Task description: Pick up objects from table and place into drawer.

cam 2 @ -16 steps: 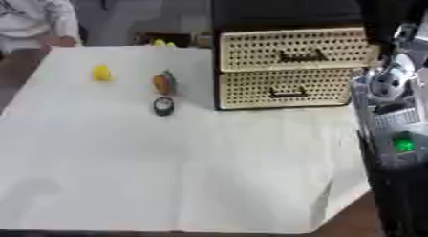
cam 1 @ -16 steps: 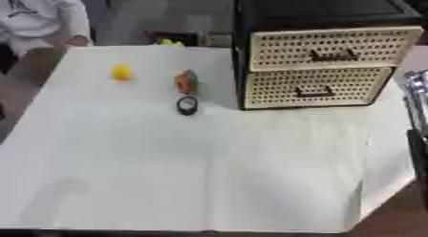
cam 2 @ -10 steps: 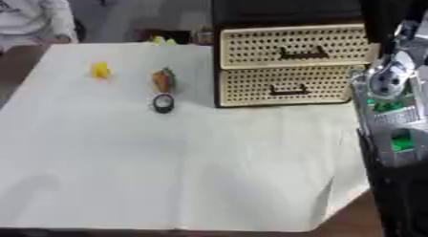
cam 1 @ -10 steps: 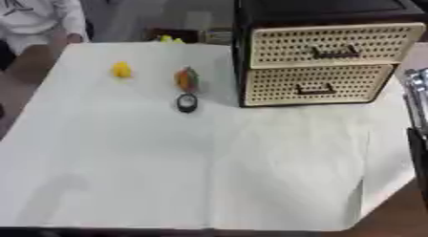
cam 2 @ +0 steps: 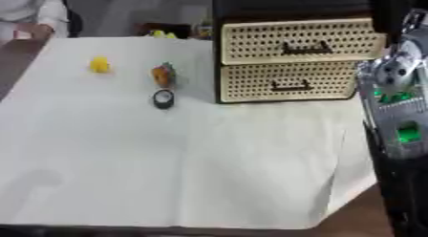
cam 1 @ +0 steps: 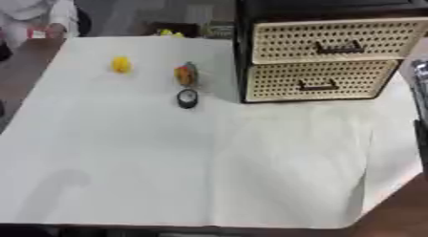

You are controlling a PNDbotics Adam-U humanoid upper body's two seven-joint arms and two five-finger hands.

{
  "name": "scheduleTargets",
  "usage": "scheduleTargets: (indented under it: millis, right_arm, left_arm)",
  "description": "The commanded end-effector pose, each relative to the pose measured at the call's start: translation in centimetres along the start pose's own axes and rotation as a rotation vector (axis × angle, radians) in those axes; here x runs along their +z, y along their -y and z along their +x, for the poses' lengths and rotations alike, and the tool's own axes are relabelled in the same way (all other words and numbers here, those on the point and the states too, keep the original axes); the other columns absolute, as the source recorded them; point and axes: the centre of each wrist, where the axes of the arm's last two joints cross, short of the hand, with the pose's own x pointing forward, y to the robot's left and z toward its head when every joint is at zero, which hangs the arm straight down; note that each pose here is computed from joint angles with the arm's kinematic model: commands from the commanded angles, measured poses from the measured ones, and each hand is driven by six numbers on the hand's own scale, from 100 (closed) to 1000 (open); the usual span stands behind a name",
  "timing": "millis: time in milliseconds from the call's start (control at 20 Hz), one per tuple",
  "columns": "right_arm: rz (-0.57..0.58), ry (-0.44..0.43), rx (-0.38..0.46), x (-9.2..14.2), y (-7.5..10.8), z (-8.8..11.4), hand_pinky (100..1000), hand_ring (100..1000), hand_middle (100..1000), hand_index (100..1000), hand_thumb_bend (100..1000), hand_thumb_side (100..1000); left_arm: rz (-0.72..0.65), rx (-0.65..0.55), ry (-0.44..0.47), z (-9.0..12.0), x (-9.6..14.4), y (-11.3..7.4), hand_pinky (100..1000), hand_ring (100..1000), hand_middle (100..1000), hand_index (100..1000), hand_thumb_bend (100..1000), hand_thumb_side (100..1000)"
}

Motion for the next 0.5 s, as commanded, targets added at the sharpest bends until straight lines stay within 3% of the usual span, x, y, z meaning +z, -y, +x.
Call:
scheduleTargets:
  millis: [50,100,350,500]
  right_arm:
    - [0.037,0.076,0.097,-1.8,0.9,0.9,100,385,488,680,317,692]
    - [0.055,0.097,0.132,-2.3,1.0,1.1,100,385,490,684,438,732]
    - [0.165,0.159,0.293,-4.3,1.8,2.0,100,371,483,689,434,765]
    - [0.205,0.157,0.333,-4.9,2.0,2.3,100,371,483,689,434,765]
  left_arm:
    - [-0.023,-0.03,0.02,0.6,-0.5,-0.2,399,508,509,715,100,990]
    - [-0.025,-0.033,0.021,0.7,-0.5,-0.2,399,507,509,715,100,991]
    - [-0.032,-0.049,0.025,0.8,-0.5,-0.3,398,507,508,715,100,990]
    - [-0.033,-0.052,0.026,0.8,-0.5,-0.3,398,507,508,715,100,990]
